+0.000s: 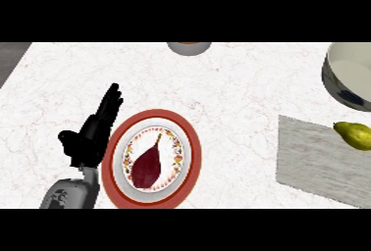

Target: Pick the can from the placemat and place it in the bowl

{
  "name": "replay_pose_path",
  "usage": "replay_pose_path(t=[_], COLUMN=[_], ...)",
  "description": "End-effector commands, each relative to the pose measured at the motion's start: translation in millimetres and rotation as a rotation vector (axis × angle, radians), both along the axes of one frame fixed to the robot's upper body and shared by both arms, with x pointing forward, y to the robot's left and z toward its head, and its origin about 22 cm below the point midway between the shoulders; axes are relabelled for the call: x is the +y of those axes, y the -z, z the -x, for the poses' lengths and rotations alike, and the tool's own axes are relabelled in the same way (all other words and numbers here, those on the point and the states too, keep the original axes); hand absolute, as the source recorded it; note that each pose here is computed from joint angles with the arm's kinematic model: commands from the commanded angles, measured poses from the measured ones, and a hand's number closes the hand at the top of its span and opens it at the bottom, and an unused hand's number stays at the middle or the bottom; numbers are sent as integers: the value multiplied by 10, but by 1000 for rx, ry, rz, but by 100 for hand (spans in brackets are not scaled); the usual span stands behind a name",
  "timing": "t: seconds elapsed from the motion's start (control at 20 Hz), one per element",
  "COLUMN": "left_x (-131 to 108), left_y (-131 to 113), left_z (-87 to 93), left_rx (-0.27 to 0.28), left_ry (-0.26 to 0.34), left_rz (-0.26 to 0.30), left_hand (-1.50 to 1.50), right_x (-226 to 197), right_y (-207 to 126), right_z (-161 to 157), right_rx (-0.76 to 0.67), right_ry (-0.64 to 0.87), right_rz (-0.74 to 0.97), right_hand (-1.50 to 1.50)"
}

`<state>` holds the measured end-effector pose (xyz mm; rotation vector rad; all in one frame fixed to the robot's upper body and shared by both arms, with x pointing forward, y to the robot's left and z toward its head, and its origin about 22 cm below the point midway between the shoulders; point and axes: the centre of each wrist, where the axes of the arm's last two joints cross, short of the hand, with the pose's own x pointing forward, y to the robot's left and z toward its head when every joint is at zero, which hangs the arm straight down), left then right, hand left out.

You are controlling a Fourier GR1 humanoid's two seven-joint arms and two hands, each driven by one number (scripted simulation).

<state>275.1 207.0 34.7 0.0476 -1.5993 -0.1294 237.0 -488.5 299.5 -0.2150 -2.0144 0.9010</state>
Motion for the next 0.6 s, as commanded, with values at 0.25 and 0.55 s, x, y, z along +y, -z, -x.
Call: replay_pose_path(t=[0.25, 0.55], left_x=[-160, -43], left_y=[61, -119], left_z=[11, -202], left_rx=[0, -19], left_ry=[32, 45], left_rz=[4, -1], left_hand=[0, 0], right_x=[209, 42], right_y=[354, 470], right_z=[-508, -852], right_rx=[-117, -101], right_ry=[86, 188], right_rz=[206, 231], right_hand=[150, 150])
